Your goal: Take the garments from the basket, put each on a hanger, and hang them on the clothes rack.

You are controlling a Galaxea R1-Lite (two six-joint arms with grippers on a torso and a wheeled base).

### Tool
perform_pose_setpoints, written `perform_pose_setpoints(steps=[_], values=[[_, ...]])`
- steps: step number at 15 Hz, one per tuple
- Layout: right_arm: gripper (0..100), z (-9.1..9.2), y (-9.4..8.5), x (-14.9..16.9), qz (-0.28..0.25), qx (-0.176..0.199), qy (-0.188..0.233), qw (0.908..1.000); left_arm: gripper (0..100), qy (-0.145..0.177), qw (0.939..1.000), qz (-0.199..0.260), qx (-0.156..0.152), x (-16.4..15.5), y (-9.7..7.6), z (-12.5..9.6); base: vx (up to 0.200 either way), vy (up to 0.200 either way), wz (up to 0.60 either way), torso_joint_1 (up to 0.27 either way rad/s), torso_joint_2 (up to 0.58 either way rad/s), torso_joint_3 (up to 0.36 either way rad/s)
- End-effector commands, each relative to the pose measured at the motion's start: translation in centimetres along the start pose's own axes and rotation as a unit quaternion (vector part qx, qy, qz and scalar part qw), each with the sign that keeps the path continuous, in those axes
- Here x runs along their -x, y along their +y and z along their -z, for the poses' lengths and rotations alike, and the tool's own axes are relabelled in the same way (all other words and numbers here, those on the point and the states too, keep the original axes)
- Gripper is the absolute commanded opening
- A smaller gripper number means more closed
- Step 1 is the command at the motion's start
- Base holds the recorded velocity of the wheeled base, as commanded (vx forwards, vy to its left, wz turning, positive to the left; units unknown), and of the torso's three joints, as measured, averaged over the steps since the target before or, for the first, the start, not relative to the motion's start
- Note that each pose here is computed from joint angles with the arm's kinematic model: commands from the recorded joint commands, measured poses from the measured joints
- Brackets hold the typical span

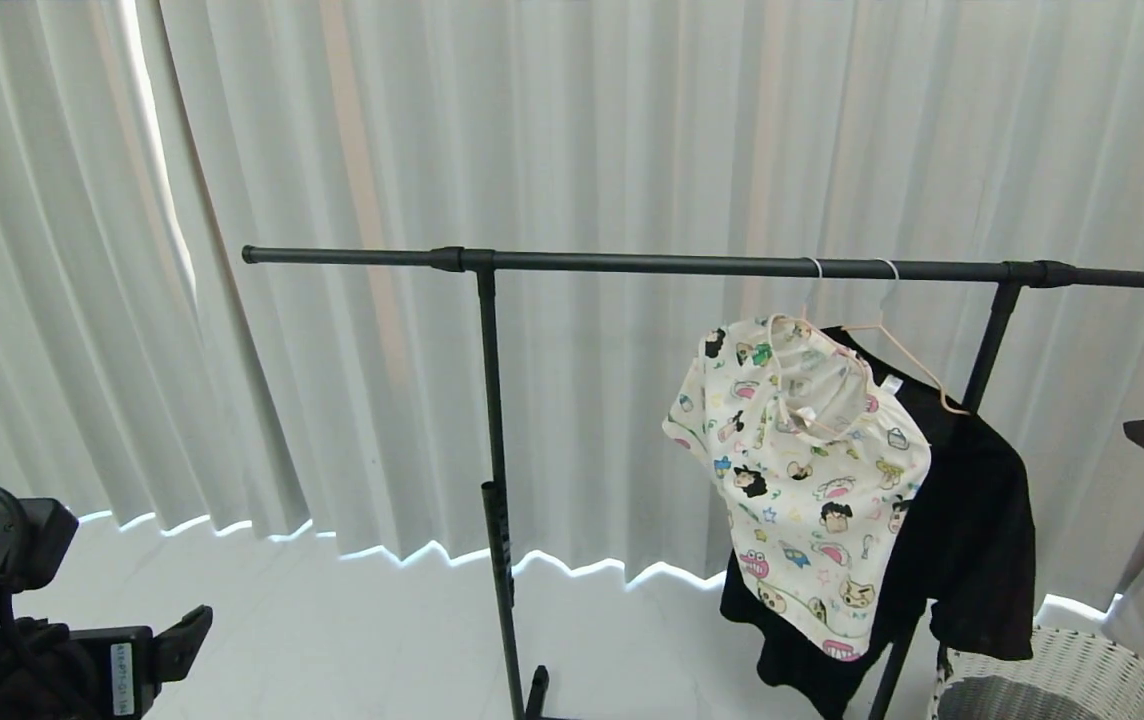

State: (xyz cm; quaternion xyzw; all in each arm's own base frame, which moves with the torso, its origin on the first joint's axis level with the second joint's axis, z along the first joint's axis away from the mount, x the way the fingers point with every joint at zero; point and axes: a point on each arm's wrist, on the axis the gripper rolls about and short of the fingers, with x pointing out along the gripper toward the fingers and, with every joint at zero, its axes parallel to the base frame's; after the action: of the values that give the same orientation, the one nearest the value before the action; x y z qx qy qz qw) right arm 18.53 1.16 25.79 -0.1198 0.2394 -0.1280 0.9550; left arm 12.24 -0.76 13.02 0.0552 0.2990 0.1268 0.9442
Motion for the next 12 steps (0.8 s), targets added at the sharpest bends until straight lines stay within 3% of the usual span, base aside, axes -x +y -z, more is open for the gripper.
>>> perform_pose_setpoints(steps=[1,4,7,9,10,12], values=[[100,0.4,-0.2,0.4,0.002,0.002,-0.002,1.0,100,-0.004,1.0,-0.003,0.004,0.6,0.4,1.1,-0.2,0.0,0.0,0.007,0.0,-0.002],[100,1.0,-0.4,0.9,0.015,-0.001,-0.012,0.9998,100,0.012,0.9994,-0.031,0.011,1.0,1.1,3.3,0.0,0.0,0.0,0.0,0.0,0.0],[100,1.6,-0.7,1.7,0.036,0.005,-0.016,0.9992,100,0.001,0.9975,-0.065,0.027,2.2,1.9,5.8,0.0,0.0,0.0,-0.033,0.09,0.043],[100,2.0,-0.9,2.3,0.037,0.003,-0.021,0.9991,100,-0.019,0.9953,-0.087,0.039,3.0,2.4,7.3,0.0,0.0,0.0,-0.176,0.41,0.217],[100,2.6,-1.2,3.1,0.038,0.009,-0.028,0.9989,100,-0.049,0.9916,-0.109,0.049,3.7,2.7,7.7,0.0,0.0,0.0,-0.212,0.47,0.256],[100,3.8,-1.5,4.2,0.04,0.011,-0.033,0.9986,100,-0.068,0.9843,-0.151,0.061,4.4,3.1,8.4,0.0,0.0,0.0,-0.212,0.5,0.271]])
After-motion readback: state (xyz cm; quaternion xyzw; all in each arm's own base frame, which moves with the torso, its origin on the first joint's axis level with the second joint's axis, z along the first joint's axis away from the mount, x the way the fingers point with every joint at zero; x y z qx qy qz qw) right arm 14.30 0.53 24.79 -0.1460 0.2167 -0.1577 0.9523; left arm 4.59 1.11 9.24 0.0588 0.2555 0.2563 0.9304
